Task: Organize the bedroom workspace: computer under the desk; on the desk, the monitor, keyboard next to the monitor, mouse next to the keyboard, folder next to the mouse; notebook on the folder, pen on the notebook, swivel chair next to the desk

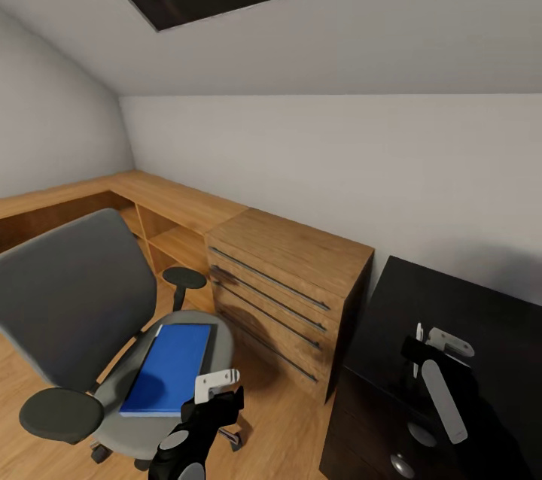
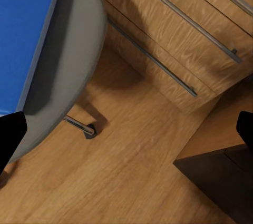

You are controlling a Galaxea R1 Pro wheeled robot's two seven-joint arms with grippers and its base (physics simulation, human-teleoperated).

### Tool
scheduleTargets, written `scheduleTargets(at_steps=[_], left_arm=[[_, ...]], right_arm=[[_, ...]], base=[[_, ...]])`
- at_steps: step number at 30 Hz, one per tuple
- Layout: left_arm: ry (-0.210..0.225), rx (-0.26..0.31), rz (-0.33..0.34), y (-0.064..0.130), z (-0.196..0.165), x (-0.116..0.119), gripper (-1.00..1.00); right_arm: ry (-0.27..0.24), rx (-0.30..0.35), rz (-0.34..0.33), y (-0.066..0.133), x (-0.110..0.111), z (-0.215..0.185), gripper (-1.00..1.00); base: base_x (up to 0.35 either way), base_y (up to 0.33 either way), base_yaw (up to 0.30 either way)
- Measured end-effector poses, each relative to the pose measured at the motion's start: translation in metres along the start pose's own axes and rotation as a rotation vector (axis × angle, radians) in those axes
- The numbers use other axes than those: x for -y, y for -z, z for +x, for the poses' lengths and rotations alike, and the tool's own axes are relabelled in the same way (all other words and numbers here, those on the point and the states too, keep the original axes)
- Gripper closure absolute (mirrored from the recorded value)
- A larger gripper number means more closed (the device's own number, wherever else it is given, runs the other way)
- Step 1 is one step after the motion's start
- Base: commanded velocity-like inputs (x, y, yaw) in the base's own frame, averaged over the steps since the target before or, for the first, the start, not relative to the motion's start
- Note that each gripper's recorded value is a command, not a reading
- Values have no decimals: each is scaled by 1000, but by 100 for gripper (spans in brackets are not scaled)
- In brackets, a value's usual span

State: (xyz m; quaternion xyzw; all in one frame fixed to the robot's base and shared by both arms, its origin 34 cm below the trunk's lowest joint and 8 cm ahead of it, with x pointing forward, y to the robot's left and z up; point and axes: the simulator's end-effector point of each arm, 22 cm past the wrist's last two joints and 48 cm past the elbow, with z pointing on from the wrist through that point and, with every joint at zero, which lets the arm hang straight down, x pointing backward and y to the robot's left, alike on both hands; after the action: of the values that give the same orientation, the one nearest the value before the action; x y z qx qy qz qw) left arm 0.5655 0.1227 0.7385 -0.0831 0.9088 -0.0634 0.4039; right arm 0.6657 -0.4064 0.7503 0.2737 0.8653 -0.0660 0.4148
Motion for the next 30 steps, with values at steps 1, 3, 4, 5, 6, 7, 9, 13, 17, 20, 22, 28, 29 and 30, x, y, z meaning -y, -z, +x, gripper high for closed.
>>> scheduleTargets(at_steps=[1, 3, 4, 5, 6, 7, 9, 13, 17, 20, 22, 28, 29, 30], left_arm=[[0, 0, 0, 0, 0, 0, -100], [0, 0, -1, 0, 0, 0, -100], [-1, 0, -1, 0, 0, 0, -100], [0, 0, -1, 0, 0, 0, -100], [-1, 0, -1, 0, 0, 0, -100], [-1, 0, -1, 0, 0, 0, -100], [0, 0, -1, 0, 0, 0, -100], [-1, 0, -1, 0, 0, 0, -100], [-1, 0, -1, 0, 0, -1, -100], [-1, 0, -1, 0, 0, -1, -100], [0, 0, -1, 0, 0, -1, -100], [0, 0, -2, 0, 0, -1, -100], [0, 0, -3, 0, 0, -1, -100], [0, 0, -3, 0, 0, -1, -100]], right_arm=[[0, -1, 1, 0, 0, 0, 100], [-2, 0, -1, 0, -1, 0, -100], [-2, 0, 0, 0, -1, 0, -100], [-2, 0, -1, 0, -1, 0, -100], [-3, 0, -1, 0, -1, 0, -100], [-3, 0, -1, 0, -1, 0, -100], [-3, 2, -2, 1, -1, -1, -100], [-3, 3, -2, 1, -1, -2, -100], [-3, 4, -4, 1, -1, -2, -100], [-10, 37, -16, 7, -5, -16, -100], [-20, 75, -32, 15, -11, -32, -100], [-50, 131, -82, 33, -32, -54, -100], [-56, 129, -90, 35, -37, -52, -100], [-62, 126, -98, 36, -42, -50, -100]], base=[[0, 0, 0], [0, 0, 0], [0, 0, 0], [0, 0, 0], [0, 0, 0], [0, 0, 0], [0, 0, 0], [0, 0, 0], [0, 0, 0], [0, 0, 0], [0, 0, 0], [0, 0, 31], [0, 0, 182], [0, 0, 201]])
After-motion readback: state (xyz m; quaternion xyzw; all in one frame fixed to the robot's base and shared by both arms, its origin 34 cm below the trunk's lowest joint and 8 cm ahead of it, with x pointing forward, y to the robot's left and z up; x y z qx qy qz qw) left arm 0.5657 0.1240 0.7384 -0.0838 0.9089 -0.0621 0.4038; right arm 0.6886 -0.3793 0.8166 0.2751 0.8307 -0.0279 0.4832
